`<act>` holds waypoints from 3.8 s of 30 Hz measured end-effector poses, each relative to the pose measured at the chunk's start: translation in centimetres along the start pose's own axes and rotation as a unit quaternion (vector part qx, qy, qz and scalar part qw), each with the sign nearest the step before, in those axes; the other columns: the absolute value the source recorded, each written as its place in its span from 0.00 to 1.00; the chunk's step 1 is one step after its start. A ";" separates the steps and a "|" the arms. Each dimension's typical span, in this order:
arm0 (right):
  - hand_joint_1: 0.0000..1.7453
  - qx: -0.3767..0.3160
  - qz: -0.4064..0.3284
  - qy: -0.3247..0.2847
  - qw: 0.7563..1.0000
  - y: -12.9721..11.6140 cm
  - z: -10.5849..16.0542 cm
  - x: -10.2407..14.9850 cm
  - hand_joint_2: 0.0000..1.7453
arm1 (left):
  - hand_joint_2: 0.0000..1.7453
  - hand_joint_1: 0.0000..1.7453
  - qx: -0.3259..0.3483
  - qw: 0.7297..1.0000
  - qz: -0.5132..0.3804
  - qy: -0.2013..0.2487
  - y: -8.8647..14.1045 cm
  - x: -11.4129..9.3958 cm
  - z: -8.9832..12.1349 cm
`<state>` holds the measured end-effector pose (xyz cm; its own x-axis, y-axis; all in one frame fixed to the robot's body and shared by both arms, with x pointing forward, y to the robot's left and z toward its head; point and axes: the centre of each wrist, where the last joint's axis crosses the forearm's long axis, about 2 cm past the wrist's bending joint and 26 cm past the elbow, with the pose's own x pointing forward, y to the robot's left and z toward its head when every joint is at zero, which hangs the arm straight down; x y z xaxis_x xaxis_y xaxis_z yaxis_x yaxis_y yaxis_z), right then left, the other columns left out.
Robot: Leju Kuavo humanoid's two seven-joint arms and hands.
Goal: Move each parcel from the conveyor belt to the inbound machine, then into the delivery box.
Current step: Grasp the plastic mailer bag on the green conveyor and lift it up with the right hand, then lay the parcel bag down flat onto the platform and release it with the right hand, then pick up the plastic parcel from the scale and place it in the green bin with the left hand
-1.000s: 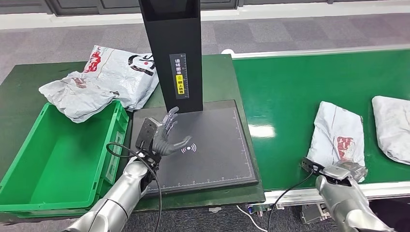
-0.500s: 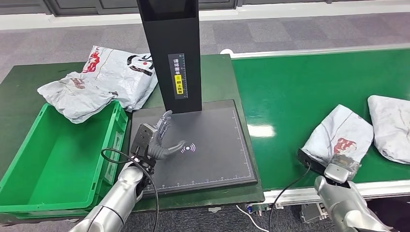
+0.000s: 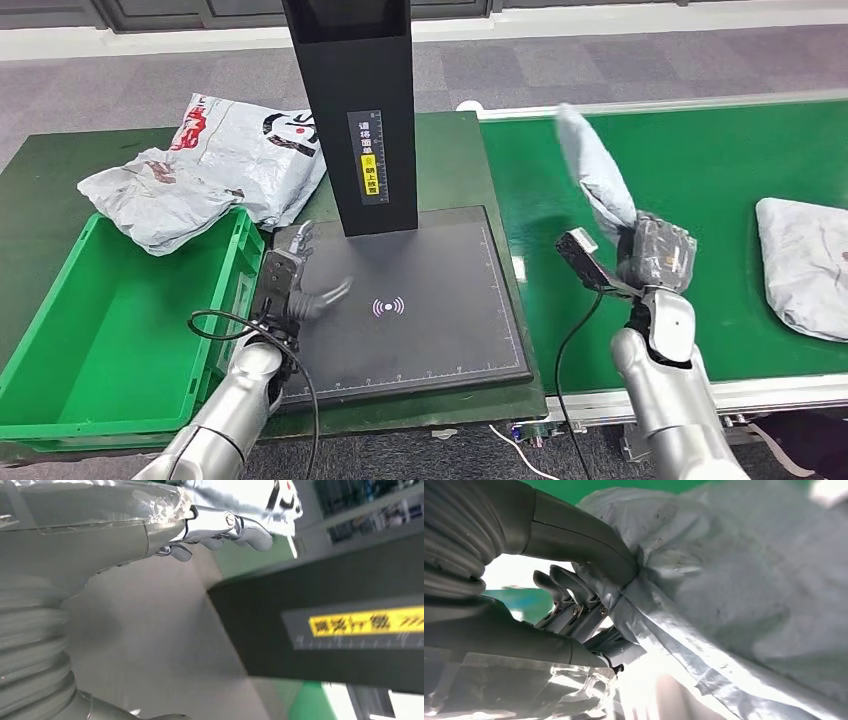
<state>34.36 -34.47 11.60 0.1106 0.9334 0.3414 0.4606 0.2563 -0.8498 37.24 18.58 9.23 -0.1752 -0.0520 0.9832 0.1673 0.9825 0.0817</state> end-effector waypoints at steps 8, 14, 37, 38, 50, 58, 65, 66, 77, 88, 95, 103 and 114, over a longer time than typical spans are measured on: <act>1.00 -0.004 -0.080 -0.096 0.992 -0.7 0.6 6.5 1.00 | 1.00 0.00 0.015 1.000 -0.010 -0.016 0.9 1.2 -1.6; 1.00 0.144 -0.143 -0.156 0.967 0.2 3.4 11.6 1.00 | 1.00 0.00 0.015 0.999 -0.027 -0.027 1.3 2.2 -2.7; 0.00 0.413 -0.168 -0.310 0.840 3.8 12.0 17.6 1.00 | 1.00 0.00 -0.004 0.999 -0.030 -0.036 0.7 3.7 -4.4; 0.00 0.408 -0.168 -0.309 0.843 3.8 12.0 17.6 1.00 | 1.00 0.00 -0.004 0.999 -0.030 -0.037 0.7 3.8 -4.4; 0.00 0.207 -0.252 -0.274 0.905 2.9 9.5 16.8 1.00 | 1.00 0.00 0.015 0.997 -0.041 -0.061 0.4 4.3 -4.8; 0.00 0.139 -0.394 -0.227 0.880 2.4 7.3 16.1 1.00 | 1.00 0.00 0.016 0.997 -0.033 -0.075 -0.1 4.8 -5.1; 0.00 0.138 -0.558 -0.105 0.812 2.2 5.3 14.6 1.00 | 1.00 0.00 -0.083 0.990 -0.089 -0.064 -1.3 4.9 -5.0; 0.00 0.135 -0.572 -0.091 0.804 2.2 4.9 14.2 1.00 | 1.00 0.00 -0.110 0.986 -0.107 -0.060 -1.7 4.8 -4.9; 0.00 0.097 -0.590 -0.023 0.801 2.4 1.6 10.8 1.00 | 1.00 0.00 -0.335 0.874 -0.353 -0.004 -5.4 2.1 -2.0; 0.00 0.096 -0.587 -0.003 0.804 2.9 1.6 10.1 1.00 | 1.00 0.00 -0.356 0.856 -0.375 0.002 -5.7 1.5 -1.5; 0.00 0.098 -0.584 0.001 0.806 3.0 1.6 10.0 1.00 | 1.00 0.26 -0.362 0.847 -0.388 0.001 -5.7 1.5 -1.5; 0.00 0.113 -0.574 -0.007 0.811 3.0 1.1 10.4 1.00 | 1.00 1.00 -0.444 0.763 -0.469 0.026 -5.9 1.4 -1.5; 0.00 0.117 -0.558 -0.019 0.821 2.9 1.7 11.3 1.00 | 1.00 1.00 -0.464 0.740 -0.488 0.015 -5.5 2.3 -2.7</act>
<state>35.41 -22.72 12.31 -0.2942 0.0892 0.9516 0.0737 0.9948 -0.0705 38.51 12.61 11.48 -0.6318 -0.6730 0.3846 0.5714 -0.0692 0.8177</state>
